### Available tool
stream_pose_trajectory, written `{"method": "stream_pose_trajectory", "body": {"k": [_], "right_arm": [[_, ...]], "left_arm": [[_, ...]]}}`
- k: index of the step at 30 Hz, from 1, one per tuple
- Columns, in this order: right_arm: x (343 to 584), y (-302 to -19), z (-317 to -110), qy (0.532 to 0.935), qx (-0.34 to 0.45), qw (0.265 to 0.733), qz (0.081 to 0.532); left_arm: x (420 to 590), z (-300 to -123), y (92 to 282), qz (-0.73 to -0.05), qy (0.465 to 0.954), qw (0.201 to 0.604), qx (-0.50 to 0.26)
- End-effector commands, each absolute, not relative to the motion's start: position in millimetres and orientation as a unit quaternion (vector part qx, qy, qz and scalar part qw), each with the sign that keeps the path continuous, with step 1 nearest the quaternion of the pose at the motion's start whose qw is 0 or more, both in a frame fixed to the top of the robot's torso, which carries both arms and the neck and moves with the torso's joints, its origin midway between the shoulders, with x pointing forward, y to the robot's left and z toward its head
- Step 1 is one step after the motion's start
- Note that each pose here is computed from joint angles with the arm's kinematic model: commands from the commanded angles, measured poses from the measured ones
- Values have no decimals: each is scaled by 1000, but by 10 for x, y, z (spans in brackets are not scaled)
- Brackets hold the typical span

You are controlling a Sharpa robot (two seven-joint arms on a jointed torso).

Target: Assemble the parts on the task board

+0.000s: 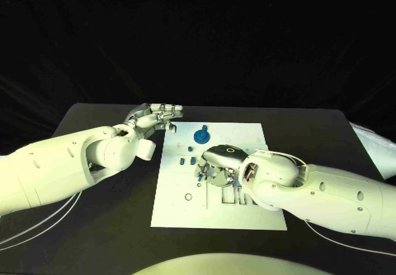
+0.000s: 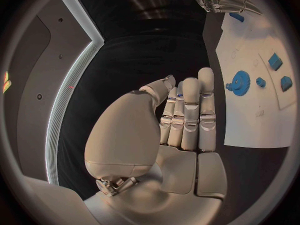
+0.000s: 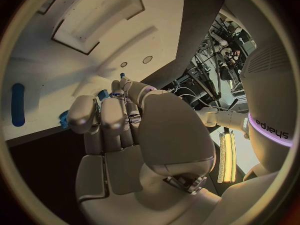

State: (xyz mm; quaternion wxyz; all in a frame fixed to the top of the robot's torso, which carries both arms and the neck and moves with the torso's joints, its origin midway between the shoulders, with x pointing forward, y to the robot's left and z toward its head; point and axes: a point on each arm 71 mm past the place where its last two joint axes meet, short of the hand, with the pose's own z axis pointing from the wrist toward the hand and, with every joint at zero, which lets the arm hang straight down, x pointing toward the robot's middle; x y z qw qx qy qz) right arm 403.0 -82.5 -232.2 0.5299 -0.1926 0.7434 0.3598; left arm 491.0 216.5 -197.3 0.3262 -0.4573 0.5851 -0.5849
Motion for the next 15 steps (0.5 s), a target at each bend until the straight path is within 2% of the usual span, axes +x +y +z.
{"method": "stream_pose_trajectory", "body": {"k": [1,15], "right_arm": [[4007,-804,-2346,745,-210,520,360],[3999,-800,-2379,752,-218,511,355]], "left_arm": [[4902,-1967,2136,-592,586,317,-454],[4904,-1976,2138,-591,587,315,-454]]}}
